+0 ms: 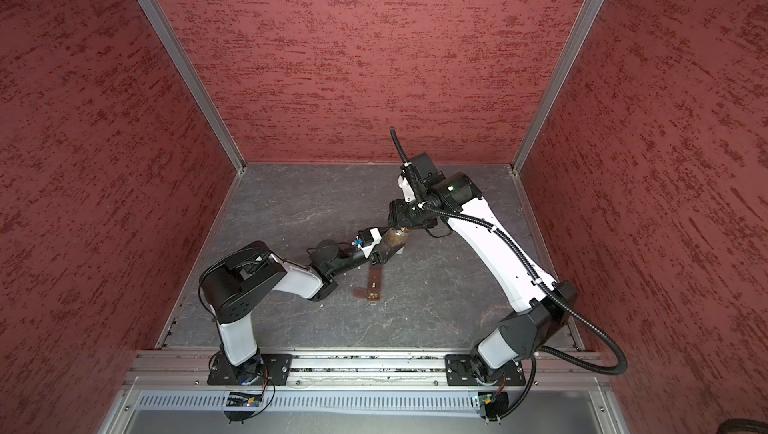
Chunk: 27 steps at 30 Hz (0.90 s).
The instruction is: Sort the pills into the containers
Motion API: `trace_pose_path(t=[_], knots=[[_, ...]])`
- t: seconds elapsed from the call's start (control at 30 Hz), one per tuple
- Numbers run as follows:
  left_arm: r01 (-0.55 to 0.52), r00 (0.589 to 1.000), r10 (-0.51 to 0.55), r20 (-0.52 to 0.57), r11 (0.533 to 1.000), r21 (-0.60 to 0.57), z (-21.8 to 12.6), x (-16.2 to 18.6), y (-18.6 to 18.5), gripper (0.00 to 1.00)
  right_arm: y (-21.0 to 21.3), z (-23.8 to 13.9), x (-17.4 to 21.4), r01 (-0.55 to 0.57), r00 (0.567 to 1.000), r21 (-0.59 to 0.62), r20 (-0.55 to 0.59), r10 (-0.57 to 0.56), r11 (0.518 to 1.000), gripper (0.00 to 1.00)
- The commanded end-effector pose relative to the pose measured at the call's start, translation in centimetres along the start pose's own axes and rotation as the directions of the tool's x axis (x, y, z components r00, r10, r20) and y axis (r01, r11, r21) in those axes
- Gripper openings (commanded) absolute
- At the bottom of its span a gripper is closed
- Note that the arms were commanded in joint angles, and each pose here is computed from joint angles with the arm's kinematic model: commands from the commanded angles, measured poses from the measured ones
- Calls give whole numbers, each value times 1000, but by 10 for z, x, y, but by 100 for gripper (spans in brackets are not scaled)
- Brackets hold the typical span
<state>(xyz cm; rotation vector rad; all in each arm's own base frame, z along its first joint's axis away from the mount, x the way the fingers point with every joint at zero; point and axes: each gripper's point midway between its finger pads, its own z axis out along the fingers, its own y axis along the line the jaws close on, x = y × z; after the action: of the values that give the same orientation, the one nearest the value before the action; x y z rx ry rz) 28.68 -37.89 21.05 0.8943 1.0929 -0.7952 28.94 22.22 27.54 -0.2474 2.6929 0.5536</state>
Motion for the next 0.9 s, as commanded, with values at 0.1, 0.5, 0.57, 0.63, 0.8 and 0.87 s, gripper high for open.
trace_pose_path(t=[0.1,0.5,0.57,0.63,0.8,0.87], knots=[[6,1000,-7,-8,999,-36,2,5,13,0,14,-10,29,4,999,-35,-51,-6,999,62],[11,1000,-11,-10,999,-34,-1,4,13,0,1,-30,18,-4,1000,60,24,3,998,69],[11,1000,-11,-7,999,-30,-2,3,11,0,-6,-34,10,-11,999,94,46,7,996,70],[11,1000,-11,-9,1000,-28,-3,2,9,0,-11,-35,0,-14,998,113,64,7,994,71],[11,1000,-11,-4,1000,-18,-2,0,5,0,-10,-25,-15,10,998,107,66,-18,994,72],[11,1000,-11,1,1000,-16,-1,-2,4,0,-8,-18,-20,21,998,94,62,-27,995,72]])
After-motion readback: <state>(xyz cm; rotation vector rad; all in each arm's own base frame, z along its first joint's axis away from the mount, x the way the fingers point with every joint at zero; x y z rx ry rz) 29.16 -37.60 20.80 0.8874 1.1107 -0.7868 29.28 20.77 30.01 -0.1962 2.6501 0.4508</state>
